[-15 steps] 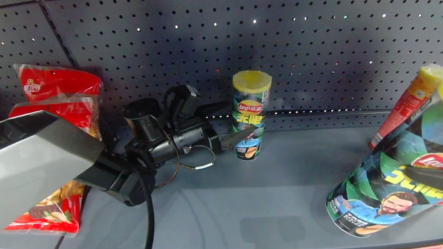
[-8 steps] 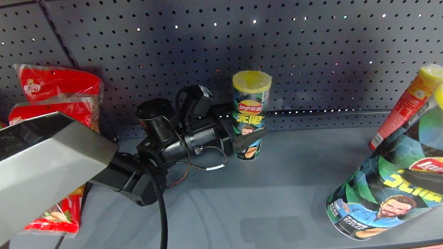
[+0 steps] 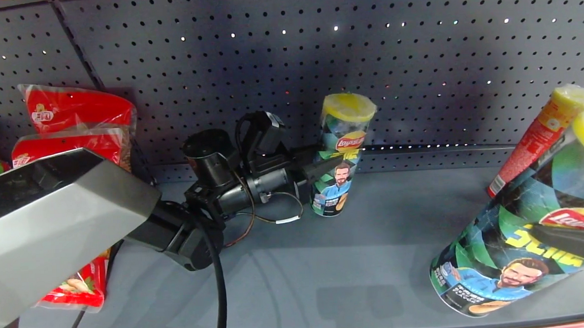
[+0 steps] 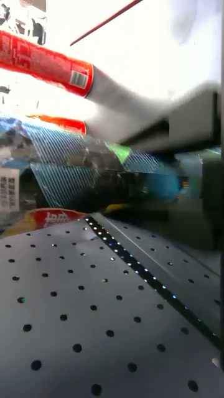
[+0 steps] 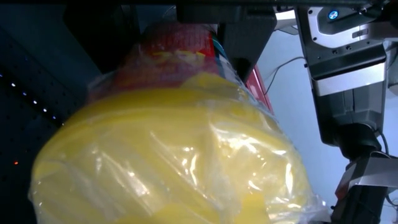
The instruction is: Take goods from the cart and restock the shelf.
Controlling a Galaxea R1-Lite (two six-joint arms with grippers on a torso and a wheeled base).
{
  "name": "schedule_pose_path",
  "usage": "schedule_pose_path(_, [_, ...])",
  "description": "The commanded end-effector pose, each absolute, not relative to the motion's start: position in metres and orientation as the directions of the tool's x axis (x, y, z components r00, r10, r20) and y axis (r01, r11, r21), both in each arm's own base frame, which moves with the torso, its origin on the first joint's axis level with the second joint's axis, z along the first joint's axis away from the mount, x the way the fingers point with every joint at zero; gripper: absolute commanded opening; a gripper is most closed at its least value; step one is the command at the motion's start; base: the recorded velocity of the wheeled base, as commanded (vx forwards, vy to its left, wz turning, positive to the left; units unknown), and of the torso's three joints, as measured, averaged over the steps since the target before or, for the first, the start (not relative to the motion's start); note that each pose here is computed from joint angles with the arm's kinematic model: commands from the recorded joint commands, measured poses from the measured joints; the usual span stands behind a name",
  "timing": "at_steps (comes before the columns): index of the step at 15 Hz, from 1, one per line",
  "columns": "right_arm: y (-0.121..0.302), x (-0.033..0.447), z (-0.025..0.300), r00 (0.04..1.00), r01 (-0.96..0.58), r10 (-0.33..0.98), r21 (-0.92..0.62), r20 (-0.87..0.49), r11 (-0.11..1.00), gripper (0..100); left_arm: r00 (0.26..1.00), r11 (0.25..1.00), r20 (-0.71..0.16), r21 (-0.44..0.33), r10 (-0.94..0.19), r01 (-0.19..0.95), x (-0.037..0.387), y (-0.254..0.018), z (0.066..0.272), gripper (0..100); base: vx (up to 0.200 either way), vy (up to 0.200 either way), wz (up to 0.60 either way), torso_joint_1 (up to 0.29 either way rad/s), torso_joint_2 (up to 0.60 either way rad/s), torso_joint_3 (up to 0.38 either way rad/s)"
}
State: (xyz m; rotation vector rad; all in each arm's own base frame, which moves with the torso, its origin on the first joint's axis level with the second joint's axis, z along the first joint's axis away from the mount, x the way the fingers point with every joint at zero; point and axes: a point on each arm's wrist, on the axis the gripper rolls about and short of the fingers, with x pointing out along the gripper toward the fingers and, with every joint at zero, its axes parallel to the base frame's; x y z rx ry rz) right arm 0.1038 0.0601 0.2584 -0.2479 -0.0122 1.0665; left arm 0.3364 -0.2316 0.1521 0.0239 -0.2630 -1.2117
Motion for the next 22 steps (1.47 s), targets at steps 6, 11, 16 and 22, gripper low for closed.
schedule_pose_path(6, [0.059, 0.105, 0.257, 0.496, -0.859, 0.861, -0.205, -0.112, 0.469, 0, 0.296, 0.325, 0.18, 0.156, -0.938, 0.933, 0.294, -0.212, 0.169, 0, 0.0, 0.0, 0.0, 0.0, 0.0, 0.0])
schedule_pose_path(11, [0.059, 0.105, 0.254, 0.497, -0.86, 0.86, -0.199, -0.12, 0.469, 0, 0.229, 0.248, 0.147, 0.134, -0.962, 0.959, 0.239, -0.195, 0.172, 0, 0.0, 0.0, 0.0, 0.0, 0.0, 0.0])
schedule_pose_path(16, [0.057, 0.102, 0.255, 0.503, -0.855, 0.857, -0.207, -0.11, 0.475, 0, 0.185, 0.195, 0.117, 0.079, -0.976, 0.978, 0.214, -0.202, 0.163, 0, 0.0, 0.0, 0.0, 0.0, 0.0, 0.0])
schedule_pose_path(22, [0.057, 0.102, 0.253, 0.502, -0.857, 0.857, -0.202, -0.116, 0.475, 0, 0.187, 0.188, 0.046, 0.022, -0.981, 0.982, 0.205, -0.195, 0.141, 0, 0.0, 0.0, 0.0, 0.0, 0.0, 0.0])
